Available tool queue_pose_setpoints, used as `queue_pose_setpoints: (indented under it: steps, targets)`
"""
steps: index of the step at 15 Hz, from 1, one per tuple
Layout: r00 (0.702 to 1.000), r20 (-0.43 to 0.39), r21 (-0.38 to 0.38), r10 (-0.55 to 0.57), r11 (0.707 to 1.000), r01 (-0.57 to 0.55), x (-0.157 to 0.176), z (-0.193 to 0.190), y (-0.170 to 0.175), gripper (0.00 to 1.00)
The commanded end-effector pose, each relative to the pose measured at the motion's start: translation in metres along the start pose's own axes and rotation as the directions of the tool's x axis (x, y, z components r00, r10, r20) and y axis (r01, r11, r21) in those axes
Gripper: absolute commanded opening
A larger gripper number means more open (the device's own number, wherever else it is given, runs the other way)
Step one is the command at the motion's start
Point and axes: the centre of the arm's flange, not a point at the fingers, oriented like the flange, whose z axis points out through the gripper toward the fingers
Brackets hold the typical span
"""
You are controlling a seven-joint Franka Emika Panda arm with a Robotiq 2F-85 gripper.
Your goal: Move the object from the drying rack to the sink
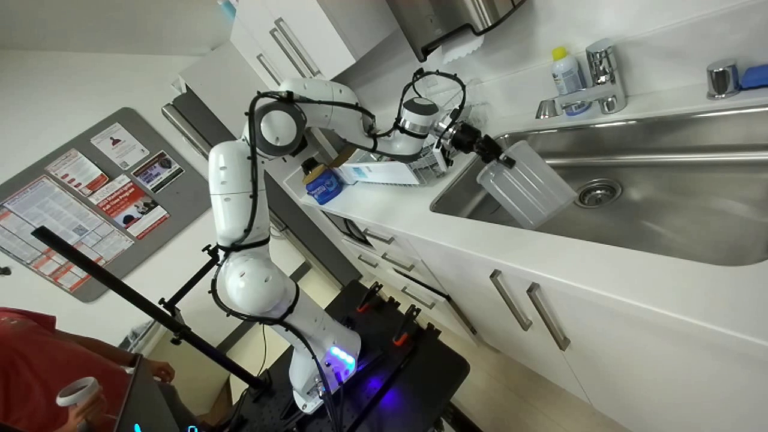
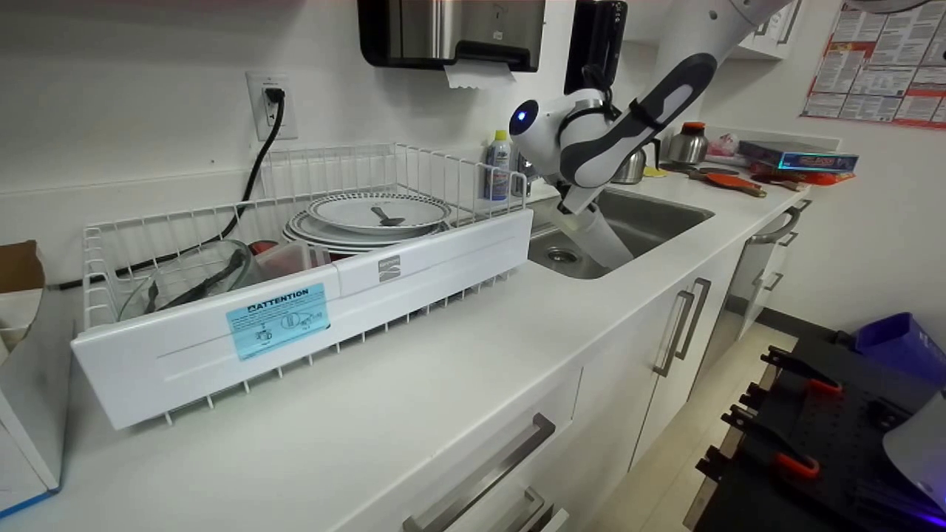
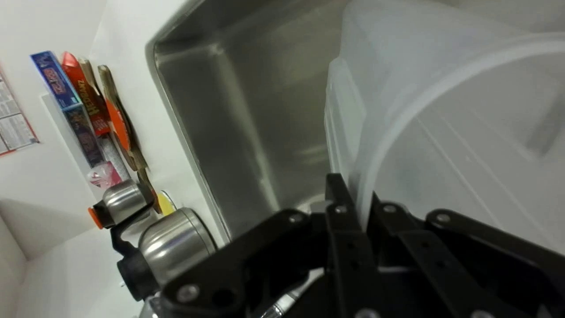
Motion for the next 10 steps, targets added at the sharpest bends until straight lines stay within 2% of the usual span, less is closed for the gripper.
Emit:
queue_pose_setpoints:
  steps: [1,7,10]
  targets:
    - [1.000,-0.010,0.021,-0.008,1.000,0.008,0.032,0.032,-0.020,0.02]
    - [0.997,0.067,-0.019,0.040,0.999,-0.039,0.063,0.086,-0.039,0.02]
    - [0.993,0.109,-0.068,0.042,0.997,-0.035,0.073,0.101,-0.044,0.02]
